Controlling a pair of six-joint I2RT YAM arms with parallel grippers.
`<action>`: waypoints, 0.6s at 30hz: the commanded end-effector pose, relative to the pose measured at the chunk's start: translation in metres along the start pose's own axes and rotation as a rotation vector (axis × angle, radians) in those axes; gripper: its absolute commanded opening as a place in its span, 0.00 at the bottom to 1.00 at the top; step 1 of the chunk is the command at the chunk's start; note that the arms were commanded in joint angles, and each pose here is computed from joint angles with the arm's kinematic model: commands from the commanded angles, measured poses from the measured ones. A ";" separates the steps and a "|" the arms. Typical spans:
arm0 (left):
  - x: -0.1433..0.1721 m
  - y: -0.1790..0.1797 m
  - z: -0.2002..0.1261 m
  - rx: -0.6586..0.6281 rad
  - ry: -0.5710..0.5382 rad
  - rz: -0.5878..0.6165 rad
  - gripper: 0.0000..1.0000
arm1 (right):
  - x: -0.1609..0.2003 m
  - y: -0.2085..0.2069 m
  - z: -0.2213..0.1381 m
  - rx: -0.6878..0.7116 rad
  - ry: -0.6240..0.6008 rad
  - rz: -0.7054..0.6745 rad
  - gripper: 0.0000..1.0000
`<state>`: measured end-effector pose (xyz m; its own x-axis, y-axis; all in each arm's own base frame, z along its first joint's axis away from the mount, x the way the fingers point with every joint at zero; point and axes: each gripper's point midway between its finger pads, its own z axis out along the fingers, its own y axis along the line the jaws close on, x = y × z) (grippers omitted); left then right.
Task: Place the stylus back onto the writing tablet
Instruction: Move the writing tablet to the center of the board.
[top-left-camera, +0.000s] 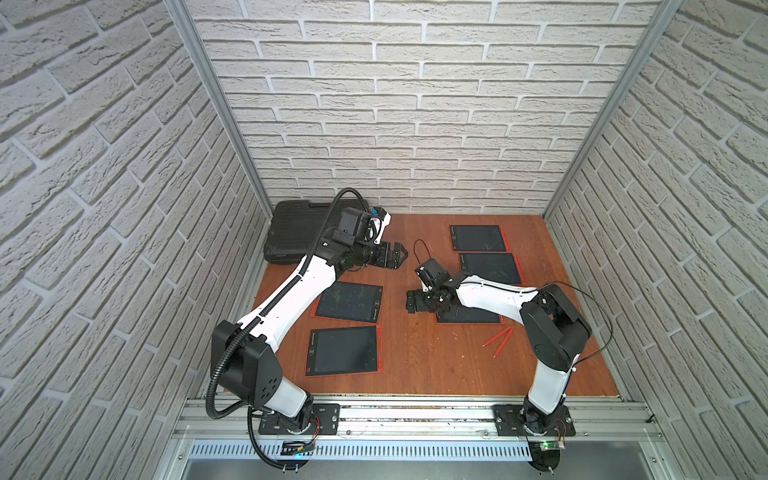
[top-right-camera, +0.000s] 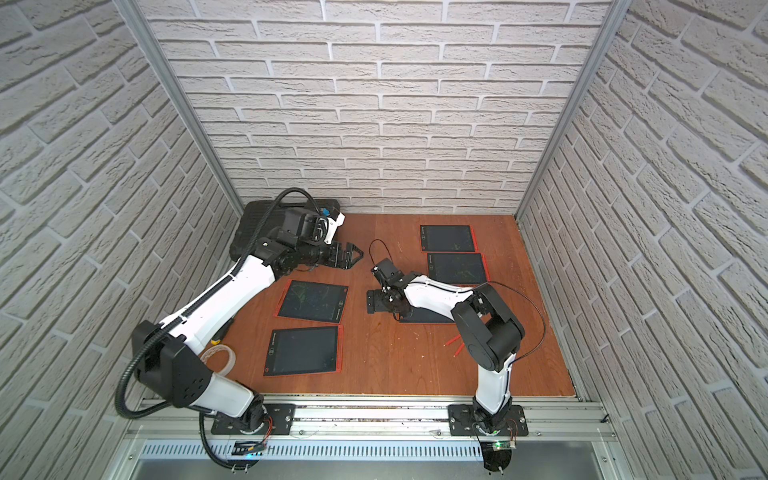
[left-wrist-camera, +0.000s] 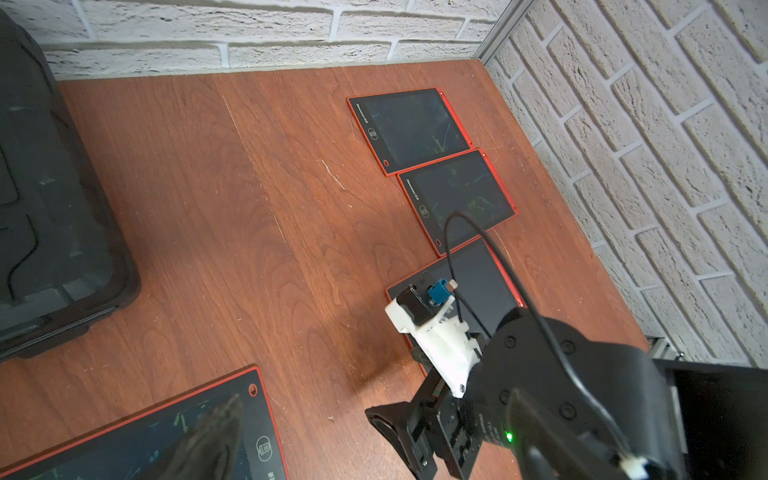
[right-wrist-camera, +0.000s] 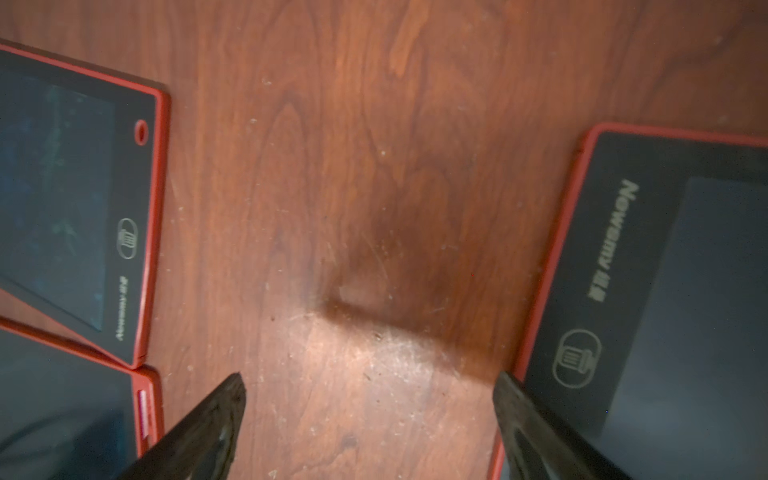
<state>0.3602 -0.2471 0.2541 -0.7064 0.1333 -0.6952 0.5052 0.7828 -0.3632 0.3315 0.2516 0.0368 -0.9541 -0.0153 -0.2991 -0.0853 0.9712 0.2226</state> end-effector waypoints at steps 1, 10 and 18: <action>-0.008 -0.004 -0.005 0.021 -0.043 0.007 0.98 | 0.001 -0.005 0.001 0.049 0.016 -0.001 0.93; -0.008 -0.003 -0.005 0.019 -0.042 0.005 0.98 | 0.006 -0.025 0.000 0.126 0.035 -0.008 0.94; -0.007 -0.004 -0.004 0.022 -0.041 0.004 0.98 | -0.002 0.007 -0.007 -0.065 -0.003 -0.052 0.93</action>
<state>0.3608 -0.2481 0.2551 -0.7041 0.1288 -0.6984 0.5070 0.7798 -0.3673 0.3303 0.2476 0.0323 -0.9581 -0.0492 -0.2823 -0.1101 0.9727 0.2042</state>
